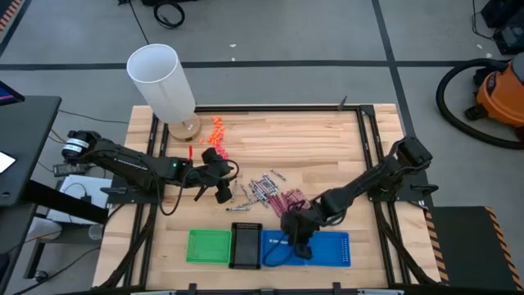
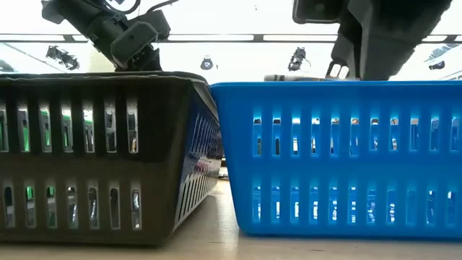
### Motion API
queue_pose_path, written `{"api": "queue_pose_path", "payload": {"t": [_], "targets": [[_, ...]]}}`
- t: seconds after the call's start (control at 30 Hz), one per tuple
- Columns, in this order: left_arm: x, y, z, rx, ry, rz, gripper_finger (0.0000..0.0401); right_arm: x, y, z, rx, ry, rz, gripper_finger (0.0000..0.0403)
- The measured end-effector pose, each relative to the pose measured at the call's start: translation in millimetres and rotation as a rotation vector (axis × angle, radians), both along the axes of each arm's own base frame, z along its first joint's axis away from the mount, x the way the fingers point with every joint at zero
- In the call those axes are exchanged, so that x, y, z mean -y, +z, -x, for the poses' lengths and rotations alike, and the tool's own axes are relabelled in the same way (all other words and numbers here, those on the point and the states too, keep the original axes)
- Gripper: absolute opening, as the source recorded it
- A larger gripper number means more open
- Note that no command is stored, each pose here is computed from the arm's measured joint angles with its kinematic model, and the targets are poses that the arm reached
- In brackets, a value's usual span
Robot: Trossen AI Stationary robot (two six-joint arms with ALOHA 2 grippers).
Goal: Sort crayons
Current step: Put the white crayon into the left blue bin
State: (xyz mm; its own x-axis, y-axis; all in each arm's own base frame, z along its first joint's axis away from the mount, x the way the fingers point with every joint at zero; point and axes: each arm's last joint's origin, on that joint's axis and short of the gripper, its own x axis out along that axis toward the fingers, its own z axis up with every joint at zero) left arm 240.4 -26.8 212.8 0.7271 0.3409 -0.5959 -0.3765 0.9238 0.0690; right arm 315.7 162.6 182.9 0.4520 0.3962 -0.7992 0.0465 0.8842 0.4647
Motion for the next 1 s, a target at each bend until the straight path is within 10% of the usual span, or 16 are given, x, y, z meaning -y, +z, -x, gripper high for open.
{"api": "queue_pose_path", "payload": {"t": [0.53, 1.0], "targets": [[0, -1, 1, -0.008, 0.012, 0.01, 0.0162, -5, -14, -8, -0.079, -0.001, 0.061, 0.01], [0, 0, 0, 0.009, 0.017, 0.02, 0.0162, 51, 23, -20, 0.002, -0.056, 0.273, 0.0119]]}}
